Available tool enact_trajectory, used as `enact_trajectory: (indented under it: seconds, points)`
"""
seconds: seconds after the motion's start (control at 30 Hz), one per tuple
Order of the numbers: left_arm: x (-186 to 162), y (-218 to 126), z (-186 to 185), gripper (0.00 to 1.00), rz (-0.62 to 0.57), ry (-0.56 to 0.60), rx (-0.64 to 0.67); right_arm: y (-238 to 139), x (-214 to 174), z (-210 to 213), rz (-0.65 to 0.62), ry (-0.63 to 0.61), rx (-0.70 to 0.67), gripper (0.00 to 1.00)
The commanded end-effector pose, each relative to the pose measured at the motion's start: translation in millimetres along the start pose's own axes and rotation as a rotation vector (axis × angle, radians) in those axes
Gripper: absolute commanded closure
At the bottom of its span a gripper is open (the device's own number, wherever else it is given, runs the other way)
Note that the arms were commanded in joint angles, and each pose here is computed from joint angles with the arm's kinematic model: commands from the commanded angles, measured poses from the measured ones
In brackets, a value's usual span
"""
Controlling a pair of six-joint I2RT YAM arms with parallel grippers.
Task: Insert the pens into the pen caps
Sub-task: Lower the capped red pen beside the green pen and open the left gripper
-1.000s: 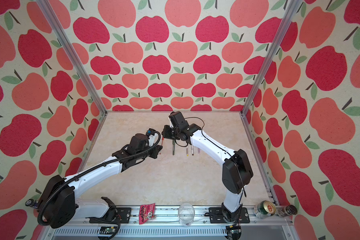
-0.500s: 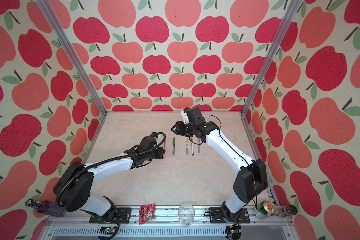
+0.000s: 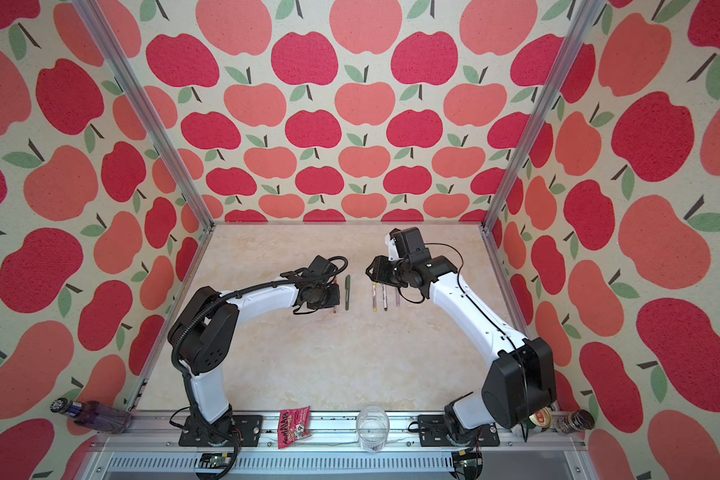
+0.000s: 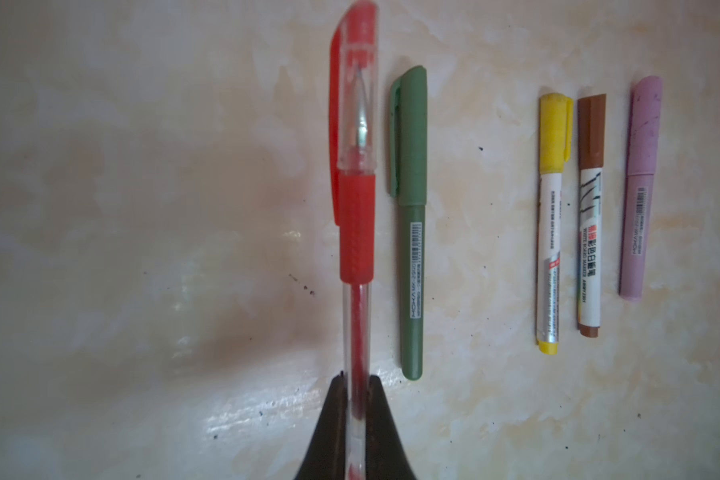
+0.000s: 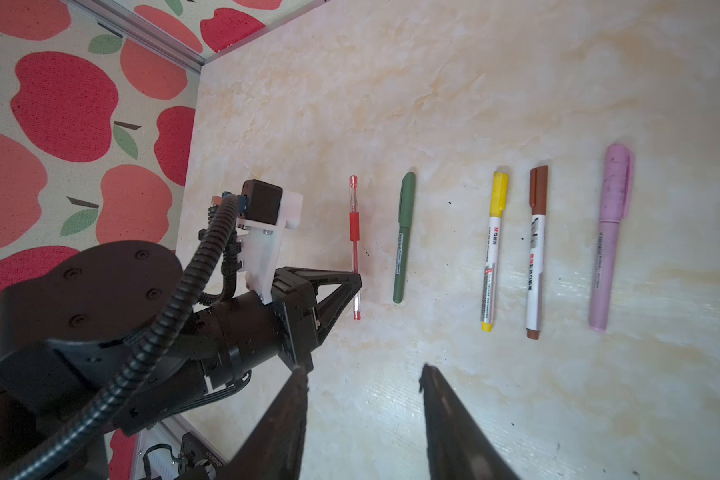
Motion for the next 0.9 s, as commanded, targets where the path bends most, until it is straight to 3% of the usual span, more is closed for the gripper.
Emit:
enact_trajectory:
  seconds: [0.0,0.43,0.7,0.87]
  points:
    - [-0.3,9.3,6.8,1.00,0.075,-0.013,0.057,-12.3,-0.9,-10.2,-0.021,-0.015,-0.009,0.53]
    - [5.2,31.2,8.2,1.00,0.164,0.016,0.127,-25.9,-2.5,-28.3,-0.041,0.019,-0.003,0.53]
    - [10.2,23.7,9.8,0.77,0.153,0.028,0.154,-34.1,-1.3,-29.0,-0.057,0.020,-0.006,0.53]
    - [30.4,-12.4,5.9,0.59,0.042,0.050,0.164,-42.2,6.2,-29.0,-0.084,0.012,-0.017,0.53]
Point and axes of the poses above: each gripper's point midway between its finger pads, its own y axis out along the fingers, its own z axis along the line the jaws close on, x = y × z, the point moved 7 cm from there along -y, back along the fingers, and after that the axes turned 14 degrees about y, right-handed, at the moved point
